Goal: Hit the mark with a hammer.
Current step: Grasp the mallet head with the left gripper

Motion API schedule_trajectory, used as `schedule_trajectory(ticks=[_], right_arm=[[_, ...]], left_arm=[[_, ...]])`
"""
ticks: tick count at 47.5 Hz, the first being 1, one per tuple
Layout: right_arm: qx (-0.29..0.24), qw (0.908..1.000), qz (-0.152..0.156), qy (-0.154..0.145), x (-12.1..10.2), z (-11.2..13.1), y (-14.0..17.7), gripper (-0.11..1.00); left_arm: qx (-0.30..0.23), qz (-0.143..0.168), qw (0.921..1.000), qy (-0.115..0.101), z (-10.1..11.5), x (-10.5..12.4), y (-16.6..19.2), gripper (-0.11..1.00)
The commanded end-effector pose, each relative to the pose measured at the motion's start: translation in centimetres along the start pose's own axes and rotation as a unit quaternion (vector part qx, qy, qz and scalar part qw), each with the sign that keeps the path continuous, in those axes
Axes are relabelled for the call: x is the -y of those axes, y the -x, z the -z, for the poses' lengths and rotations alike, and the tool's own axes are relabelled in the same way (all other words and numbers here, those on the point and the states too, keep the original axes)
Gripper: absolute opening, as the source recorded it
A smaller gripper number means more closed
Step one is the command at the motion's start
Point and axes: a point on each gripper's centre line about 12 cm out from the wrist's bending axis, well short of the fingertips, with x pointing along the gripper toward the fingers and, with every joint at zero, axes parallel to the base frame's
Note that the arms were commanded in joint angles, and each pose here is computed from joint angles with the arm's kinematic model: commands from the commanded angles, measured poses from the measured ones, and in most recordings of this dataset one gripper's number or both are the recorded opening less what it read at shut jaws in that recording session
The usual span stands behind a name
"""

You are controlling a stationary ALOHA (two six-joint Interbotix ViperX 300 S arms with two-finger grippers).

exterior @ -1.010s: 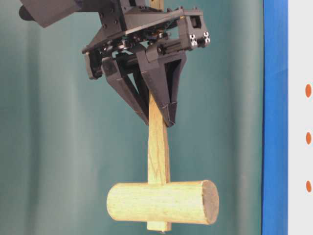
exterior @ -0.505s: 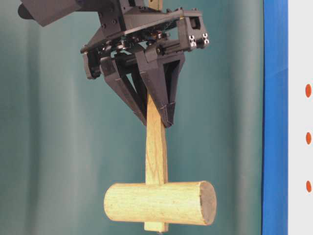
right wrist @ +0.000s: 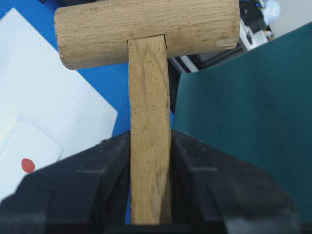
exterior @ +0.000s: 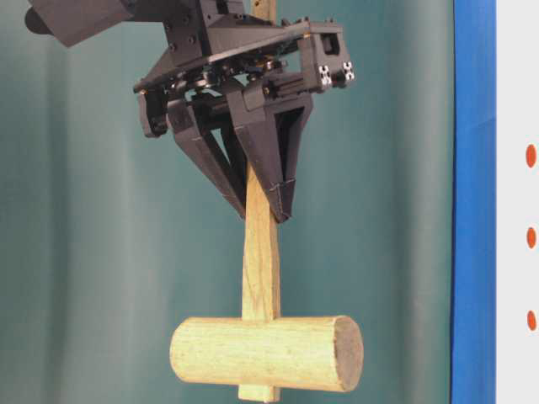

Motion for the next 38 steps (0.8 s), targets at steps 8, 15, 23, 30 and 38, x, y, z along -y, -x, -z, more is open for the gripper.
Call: schedule_trajectory(ticks=[8, 15, 23, 30, 38], right_arm=[[0.033, 0.999, 0.03, -0.002, 1.9, -2.2, 0.1, 0.09], [0.034, 0.9989, 0.032, -0.002, 2.0, -2.2, 0.1, 0.09], [0.035, 0.9989, 0.031, -0.002, 1.9, -2.3, 0.1, 0.09], [0.035, 0.9989, 0.031, -0.002, 1.9, -2.3, 0.1, 0.09], [0.033, 0.999, 0.028, -0.004, 1.8, -2.2, 0.1, 0.09]], left_arm=[[0.024, -0.011, 0.9996, 0.007, -0.4, -0.7, -1.9, 0.93], [0.02, -0.014, 0.9997, 0.008, -0.1, -1.0, -4.4, 0.93], [0.011, -0.019, 0.9997, 0.008, 0.3, -1.2, -7.2, 0.93], [0.008, -0.02, 0.9997, 0.008, 0.3, -1.3, -9.1, 0.93], [0.004, -0.022, 0.9997, 0.007, 0.3, -1.3, -10.6, 0.93]])
